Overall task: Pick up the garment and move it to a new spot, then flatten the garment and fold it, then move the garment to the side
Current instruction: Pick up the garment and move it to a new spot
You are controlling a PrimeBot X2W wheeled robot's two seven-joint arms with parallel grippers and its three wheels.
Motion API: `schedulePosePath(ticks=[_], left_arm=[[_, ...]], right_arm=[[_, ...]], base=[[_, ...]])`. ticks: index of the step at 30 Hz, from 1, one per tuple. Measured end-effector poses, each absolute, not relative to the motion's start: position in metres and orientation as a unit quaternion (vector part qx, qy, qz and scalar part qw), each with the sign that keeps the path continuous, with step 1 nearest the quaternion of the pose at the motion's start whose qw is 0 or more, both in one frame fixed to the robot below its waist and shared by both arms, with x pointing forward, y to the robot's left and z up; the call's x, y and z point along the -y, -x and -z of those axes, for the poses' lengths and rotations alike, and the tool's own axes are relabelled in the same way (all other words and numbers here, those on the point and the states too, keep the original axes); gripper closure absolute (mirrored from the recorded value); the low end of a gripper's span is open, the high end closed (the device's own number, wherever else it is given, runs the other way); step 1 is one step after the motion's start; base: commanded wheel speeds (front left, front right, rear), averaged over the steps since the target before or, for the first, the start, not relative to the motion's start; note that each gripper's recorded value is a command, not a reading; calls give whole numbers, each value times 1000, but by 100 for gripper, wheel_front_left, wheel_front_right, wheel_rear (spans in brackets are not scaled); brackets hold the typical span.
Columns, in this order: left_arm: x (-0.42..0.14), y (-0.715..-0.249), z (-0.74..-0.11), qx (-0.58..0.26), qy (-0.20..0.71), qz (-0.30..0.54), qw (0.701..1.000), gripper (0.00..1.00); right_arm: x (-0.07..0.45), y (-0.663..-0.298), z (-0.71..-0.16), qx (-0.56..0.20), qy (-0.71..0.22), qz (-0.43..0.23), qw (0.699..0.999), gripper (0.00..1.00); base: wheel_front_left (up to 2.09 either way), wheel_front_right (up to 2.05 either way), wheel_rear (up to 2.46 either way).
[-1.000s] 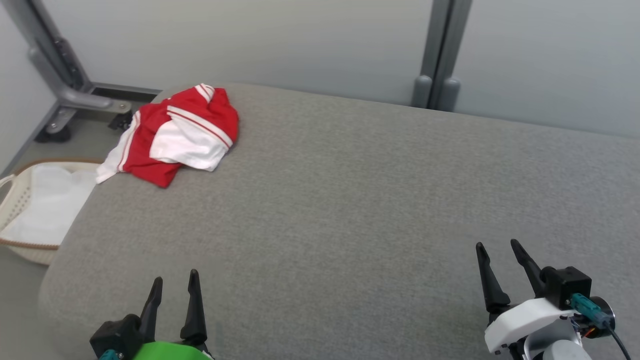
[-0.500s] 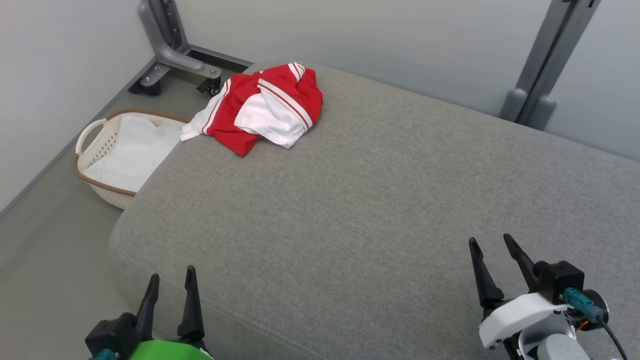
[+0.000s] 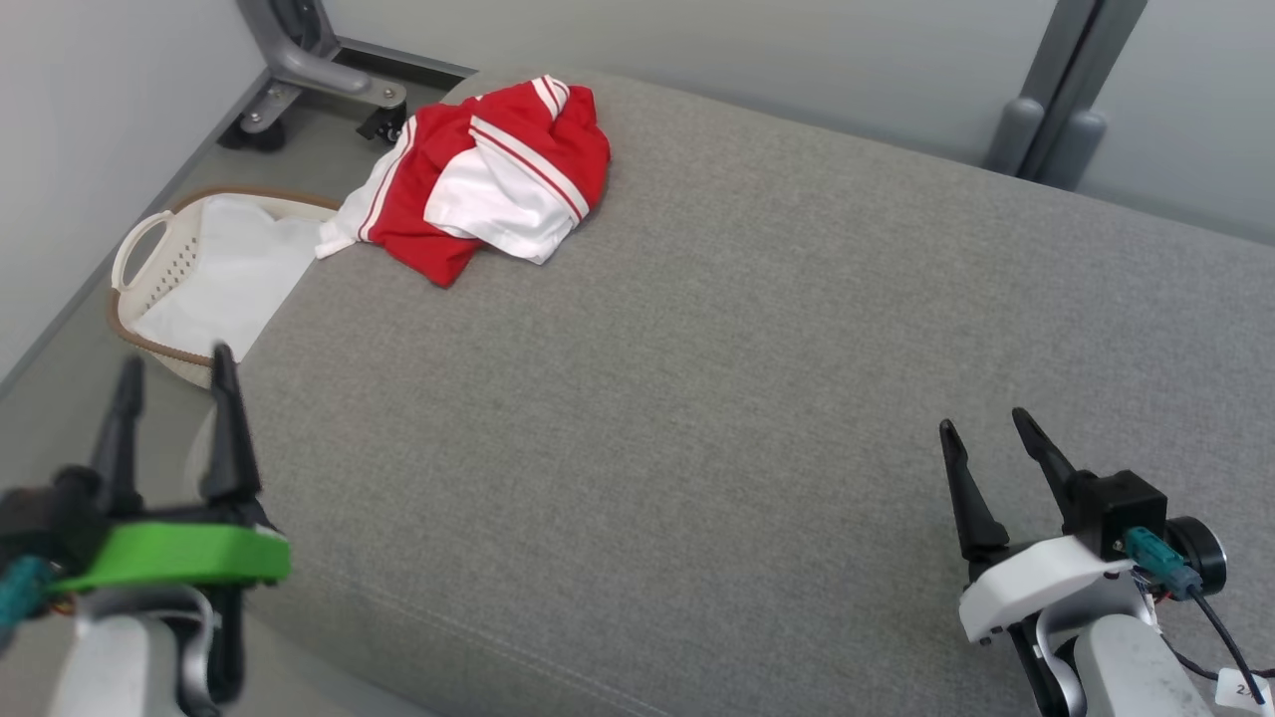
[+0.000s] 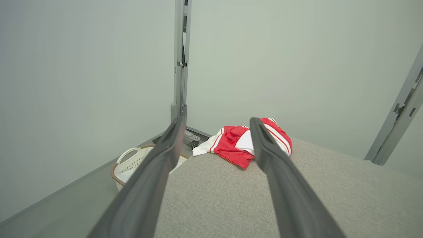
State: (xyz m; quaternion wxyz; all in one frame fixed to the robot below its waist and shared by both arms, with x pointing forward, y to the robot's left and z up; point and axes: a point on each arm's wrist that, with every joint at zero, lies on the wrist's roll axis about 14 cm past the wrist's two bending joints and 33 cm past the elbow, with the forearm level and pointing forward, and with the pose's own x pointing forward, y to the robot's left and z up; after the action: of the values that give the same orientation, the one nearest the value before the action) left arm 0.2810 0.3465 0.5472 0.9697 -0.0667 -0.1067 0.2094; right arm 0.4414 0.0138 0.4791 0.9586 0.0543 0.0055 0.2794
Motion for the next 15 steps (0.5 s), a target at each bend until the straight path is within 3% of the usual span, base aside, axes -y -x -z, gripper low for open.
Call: schedulePosePath(ticks=[7, 15], left_arm=[[-391, -342, -650, 172, -41, -180, 968, 0], [-397, -435, -688, 162, -35, -140, 976, 0]], right_arm=[[-4, -464, -484, 13, -34, -265, 964, 0], [7, -492, -486, 22, -26, -248, 968, 0]], base=[[0, 0, 0], [0, 0, 0]])
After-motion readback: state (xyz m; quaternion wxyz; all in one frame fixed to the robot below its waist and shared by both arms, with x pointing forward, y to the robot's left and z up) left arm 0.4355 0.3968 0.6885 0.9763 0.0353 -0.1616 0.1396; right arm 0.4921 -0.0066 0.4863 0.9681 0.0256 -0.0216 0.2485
